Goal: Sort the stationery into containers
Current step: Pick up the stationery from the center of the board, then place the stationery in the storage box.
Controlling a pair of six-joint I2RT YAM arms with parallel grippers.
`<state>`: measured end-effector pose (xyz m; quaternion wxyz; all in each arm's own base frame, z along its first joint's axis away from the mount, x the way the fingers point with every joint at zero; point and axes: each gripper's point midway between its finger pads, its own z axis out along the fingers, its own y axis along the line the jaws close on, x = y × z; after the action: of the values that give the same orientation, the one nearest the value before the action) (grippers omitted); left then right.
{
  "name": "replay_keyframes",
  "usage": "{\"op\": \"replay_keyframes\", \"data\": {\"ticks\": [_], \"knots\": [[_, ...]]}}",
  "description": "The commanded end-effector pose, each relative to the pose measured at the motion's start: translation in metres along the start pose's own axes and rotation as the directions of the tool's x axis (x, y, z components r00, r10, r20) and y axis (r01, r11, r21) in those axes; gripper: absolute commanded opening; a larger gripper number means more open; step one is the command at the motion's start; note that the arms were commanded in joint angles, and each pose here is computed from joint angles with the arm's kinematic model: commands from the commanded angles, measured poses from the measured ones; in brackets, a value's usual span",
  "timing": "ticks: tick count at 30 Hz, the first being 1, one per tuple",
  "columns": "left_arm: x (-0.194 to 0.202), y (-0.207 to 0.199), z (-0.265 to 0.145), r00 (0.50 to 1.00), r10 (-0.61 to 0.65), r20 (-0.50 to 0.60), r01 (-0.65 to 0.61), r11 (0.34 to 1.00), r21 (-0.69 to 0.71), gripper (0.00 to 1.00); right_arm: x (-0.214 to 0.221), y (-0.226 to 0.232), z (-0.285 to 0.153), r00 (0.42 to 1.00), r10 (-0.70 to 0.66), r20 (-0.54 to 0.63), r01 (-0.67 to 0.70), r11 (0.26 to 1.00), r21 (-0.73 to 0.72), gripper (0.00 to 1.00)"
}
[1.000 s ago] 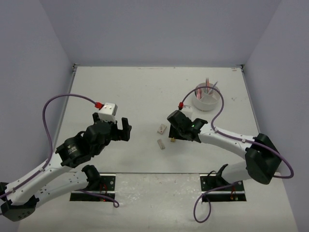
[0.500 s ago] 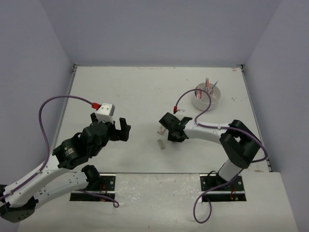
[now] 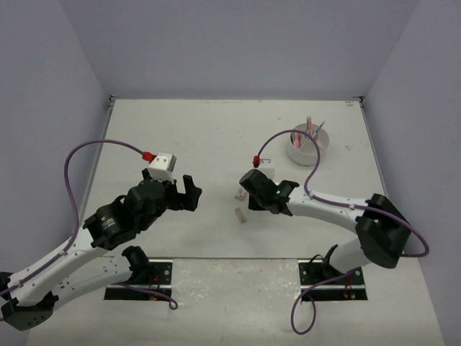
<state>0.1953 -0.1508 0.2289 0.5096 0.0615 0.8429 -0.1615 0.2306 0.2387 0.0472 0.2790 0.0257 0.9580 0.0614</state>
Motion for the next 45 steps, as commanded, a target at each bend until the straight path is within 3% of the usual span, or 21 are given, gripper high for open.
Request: {"op": "replay_keyframes", "data": {"ticks": [1,3,6,12,25,29,34,39,42,43,44,45], "knots": [[-0.014,-0.066,0.006,0.978,-0.208,-0.025,0.208,0.942,0.263,1.00,-0.037,0.046,-0.067,0.964,-0.094,0.247,0.166,0.942,-0.291,0.00],[-0.013,-0.085,0.010,0.972,-0.230,-0.054,0.235,0.913,0.335,1.00,-0.037,0.054,-0.086,0.943,-0.126,0.308,0.233,0.911,-0.341,0.00],[-0.014,-0.120,0.017,0.927,-0.344,-0.151,0.375,0.827,0.420,1.00,-0.036,0.065,-0.124,0.899,-0.153,0.410,0.336,0.841,-0.424,0.00],[0.002,-0.163,0.031,0.889,-0.354,-0.289,0.456,0.731,0.508,0.88,-0.037,0.072,-0.157,0.867,-0.117,0.484,0.388,0.769,-0.508,0.00],[0.016,-0.162,0.047,0.877,-0.378,-0.297,0.479,0.741,0.470,0.43,-0.036,0.068,-0.170,0.858,-0.082,0.508,0.393,0.741,-0.545,0.00],[0.020,-0.167,0.049,0.874,-0.370,-0.314,0.483,0.732,0.481,0.33,-0.040,0.069,-0.173,0.853,-0.066,0.517,0.389,0.742,-0.546,0.00],[0.025,-0.173,0.048,0.870,-0.354,-0.342,0.488,0.716,0.500,0.28,-0.046,0.069,-0.176,0.845,-0.048,0.532,0.382,0.751,-0.538,0.00],[0.026,-0.175,0.046,0.873,-0.346,-0.345,0.484,0.708,0.515,0.01,-0.052,0.067,-0.181,0.836,-0.019,0.549,0.372,0.755,-0.540,0.00],[0.019,-0.178,0.044,0.884,-0.331,-0.330,0.465,0.702,0.540,0.00,-0.053,0.066,-0.181,0.834,-0.017,0.552,0.371,0.757,-0.538,0.00],[0.018,-0.179,0.043,0.889,-0.323,-0.325,0.455,0.702,0.548,0.00,-0.052,0.066,-0.179,0.835,-0.020,0.550,0.370,0.759,-0.535,0.03],[0.016,-0.180,0.043,0.901,-0.304,-0.310,0.431,0.709,0.558,0.00,-0.051,0.065,-0.178,0.838,-0.028,0.545,0.372,0.761,-0.531,0.32],[0.011,-0.180,0.044,0.913,-0.290,-0.288,0.406,0.719,0.564,0.00,-0.049,0.065,-0.176,0.843,-0.029,0.538,0.366,0.763,-0.533,0.52]]}}
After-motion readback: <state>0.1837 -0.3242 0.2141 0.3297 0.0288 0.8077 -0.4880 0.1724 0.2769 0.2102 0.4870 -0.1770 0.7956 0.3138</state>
